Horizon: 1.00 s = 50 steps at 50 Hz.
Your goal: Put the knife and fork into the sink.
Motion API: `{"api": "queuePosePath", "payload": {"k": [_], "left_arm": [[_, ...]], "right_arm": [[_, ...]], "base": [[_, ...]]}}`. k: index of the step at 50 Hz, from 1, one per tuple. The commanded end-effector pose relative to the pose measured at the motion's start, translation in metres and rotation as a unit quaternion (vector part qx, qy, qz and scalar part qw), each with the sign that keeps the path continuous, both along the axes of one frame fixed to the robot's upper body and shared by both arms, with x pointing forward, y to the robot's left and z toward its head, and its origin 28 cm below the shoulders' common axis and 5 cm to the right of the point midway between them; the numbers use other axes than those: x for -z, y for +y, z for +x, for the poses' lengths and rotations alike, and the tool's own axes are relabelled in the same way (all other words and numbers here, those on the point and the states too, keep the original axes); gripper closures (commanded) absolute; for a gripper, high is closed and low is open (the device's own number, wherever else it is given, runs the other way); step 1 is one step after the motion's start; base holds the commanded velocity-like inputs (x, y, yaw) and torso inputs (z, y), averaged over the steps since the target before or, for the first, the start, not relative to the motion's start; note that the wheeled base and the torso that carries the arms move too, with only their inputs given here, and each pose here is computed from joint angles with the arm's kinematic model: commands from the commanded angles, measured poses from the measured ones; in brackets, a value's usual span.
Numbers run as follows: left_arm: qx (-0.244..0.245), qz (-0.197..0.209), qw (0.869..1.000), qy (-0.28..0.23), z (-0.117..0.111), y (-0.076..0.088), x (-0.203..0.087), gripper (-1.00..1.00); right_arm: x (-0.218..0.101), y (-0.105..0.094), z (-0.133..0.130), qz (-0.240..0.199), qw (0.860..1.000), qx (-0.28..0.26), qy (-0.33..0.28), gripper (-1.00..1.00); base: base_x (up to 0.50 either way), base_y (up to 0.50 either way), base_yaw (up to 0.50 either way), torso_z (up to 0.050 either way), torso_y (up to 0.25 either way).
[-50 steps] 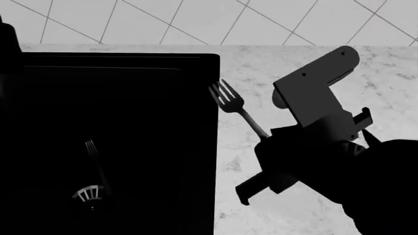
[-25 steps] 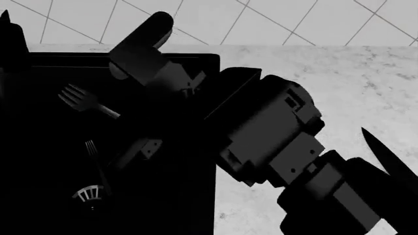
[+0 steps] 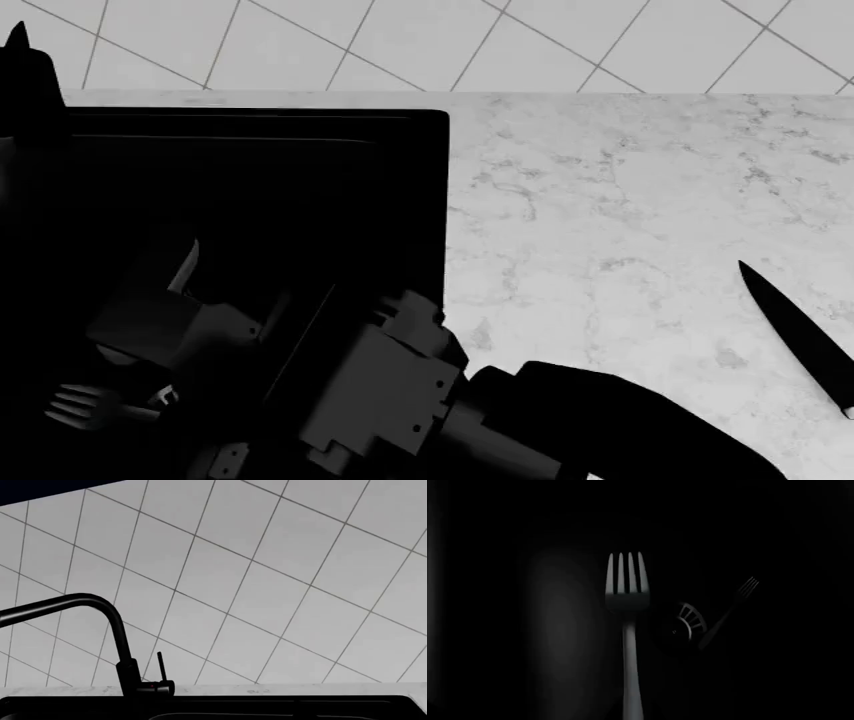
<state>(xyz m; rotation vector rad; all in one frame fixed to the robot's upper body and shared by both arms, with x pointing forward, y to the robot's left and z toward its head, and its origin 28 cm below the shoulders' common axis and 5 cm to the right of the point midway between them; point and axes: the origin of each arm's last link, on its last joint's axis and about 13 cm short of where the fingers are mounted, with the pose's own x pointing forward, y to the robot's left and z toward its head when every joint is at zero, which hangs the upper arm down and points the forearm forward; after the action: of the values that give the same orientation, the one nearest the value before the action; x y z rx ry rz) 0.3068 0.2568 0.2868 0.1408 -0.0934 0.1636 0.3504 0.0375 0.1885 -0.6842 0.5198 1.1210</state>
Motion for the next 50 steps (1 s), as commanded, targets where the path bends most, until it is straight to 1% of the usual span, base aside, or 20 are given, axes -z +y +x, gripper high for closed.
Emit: {"api": "queuePosePath", "payload": {"k": [1, 5, 8, 9, 10, 12, 19, 28, 29, 30, 31, 33, 36, 40, 42, 45, 46, 48, 49, 50], "left_arm": [[0.001, -0.003, 1.0, -0.001, -0.001, 0.0, 0.0, -1.0], [0.002, -0.002, 1.0, -0.002, -0.002, 0.0, -0.001, -1.0], [0.002, -0.002, 1.0, -0.001, -0.002, 0.0, -0.001, -1.0], [0.001, -0.001, 1.0, -0.002, -0.003, 0.0, -0.002, -1.0], [0.002, -0.002, 1.0, -0.002, -0.003, 0.0, -0.002, -1.0], [0.002, -0.001, 1.0, -0.002, -0.003, -0.001, -0.002, -1.0], [0.006, 0.001, 1.0, -0.002, -0.001, -0.002, -0.002, -1.0], [0.004, 0.003, 1.0, 0.002, -0.001, -0.002, -0.001, -1.0], [0.004, 0.002, 1.0, 0.002, -0.001, -0.002, 0.0, -1.0], [0.004, 0.002, 1.0, 0.003, 0.0, -0.002, 0.0, -1.0], [0.003, 0.002, 1.0, 0.003, 0.0, -0.002, 0.0, -1.0], [0.004, 0.002, 1.0, 0.003, 0.001, -0.002, 0.001, -1.0], [0.005, 0.003, 1.0, 0.002, 0.002, -0.002, -0.001, -1.0], [0.005, 0.004, 1.0, 0.001, 0.003, -0.002, -0.001, -1.0], [0.005, 0.004, 1.0, 0.001, 0.002, -0.002, -0.002, -1.0], [0.003, 0.003, 1.0, 0.003, 0.002, -0.001, -0.001, -1.0], [0.003, 0.003, 1.0, 0.003, 0.001, -0.001, -0.001, -1.0], [0.002, 0.003, 1.0, 0.003, 0.002, -0.001, -0.001, -1.0], [0.002, 0.003, 1.0, 0.003, 0.002, -0.001, 0.0, -1.0], [0.001, 0.003, 1.0, 0.004, 0.002, 0.0, 0.0, -1.0]], "right_arm": [[0.038, 0.006, -0.015, -0.024, 0.999, -0.017, 0.015, 1.0], [0.046, 0.004, -0.015, -0.025, 0.999, -0.01, 0.023, 1.0], [0.045, 0.004, -0.014, -0.017, 0.999, -0.004, 0.029, 1.0], [0.042, 0.003, -0.012, -0.012, 1.0, 0.0, 0.025, -1.0], [0.04, 0.003, -0.011, -0.006, 1.0, 0.012, 0.02, -1.0], [0.032, 0.003, -0.007, 0.008, 1.0, 0.017, 0.021, -1.0], [0.018, 0.005, -0.003, 0.034, 0.999, 0.025, 0.011, -1.0], [-0.018, 0.003, 0.011, 0.068, 0.996, 0.047, -0.027, -1.0], [-0.025, 0.001, 0.015, 0.076, 0.995, 0.059, -0.037, -1.0], [-0.028, 0.001, 0.016, 0.082, 0.994, 0.055, -0.037, -1.0], [-0.038, 0.001, 0.019, 0.098, 0.992, 0.062, -0.045, -1.0], [-0.048, -0.001, 0.022, 0.1, 0.991, 0.067, -0.064, -1.0], [-0.061, -0.016, 0.019, 0.099, 0.988, 0.082, -0.082, -1.0], [-0.064, -0.028, 0.016, 0.085, 0.988, 0.09, -0.097, -1.0], [-0.063, -0.038, 0.017, 0.08, 0.987, 0.101, -0.099, -1.0], [-0.066, -0.052, 0.015, 0.087, 0.983, 0.127, -0.102, -1.0], [-0.067, -0.054, 0.014, 0.088, 0.983, 0.127, -0.102, -1.0], [-0.073, -0.067, 0.01, 0.094, 0.978, 0.147, -0.111, -1.0], [-0.074, -0.07, 0.008, 0.094, 0.979, 0.146, -0.11, -1.0], [-0.077, -0.077, 0.004, 0.103, 0.975, 0.159, -0.117, -1.0]], "base": [[0.0, 0.0, 0.0, 0.0, 0.0], [0.0, 0.0, 0.0, -0.004, 0.0], [0.0, 0.0, 0.0, -0.003, 0.0], [0.0, 0.0, 0.0, 0.0, 0.0], [0.0, 0.0, 0.0, 0.0, 0.0], [0.0, 0.0, 0.0, -0.005, 0.0], [0.0, 0.0, 0.0, 0.0, 0.0], [0.0, 0.0, 0.0, 0.0, 0.0], [0.0, 0.0, 0.0, 0.0, 0.0], [0.0, 0.0, 0.0, 0.0, 0.0], [0.0, 0.0, 0.0, 0.0, 0.0], [0.0, 0.0, 0.0, 0.0, 0.0], [0.0, 0.0, 0.0, 0.0, 0.0], [0.0, 0.0, 0.0, 0.0, 0.0], [0.0, 0.0, 0.0, 0.0, 0.0], [0.0, 0.0, 0.0, 0.0, 0.0], [0.0, 0.0, 0.0, 0.0, 0.0], [0.0, 0.0, 0.0, 0.0, 0.0], [0.0, 0.0, 0.0, 0.0, 0.0], [0.0, 0.0, 0.0, 0.0, 0.0]]}}
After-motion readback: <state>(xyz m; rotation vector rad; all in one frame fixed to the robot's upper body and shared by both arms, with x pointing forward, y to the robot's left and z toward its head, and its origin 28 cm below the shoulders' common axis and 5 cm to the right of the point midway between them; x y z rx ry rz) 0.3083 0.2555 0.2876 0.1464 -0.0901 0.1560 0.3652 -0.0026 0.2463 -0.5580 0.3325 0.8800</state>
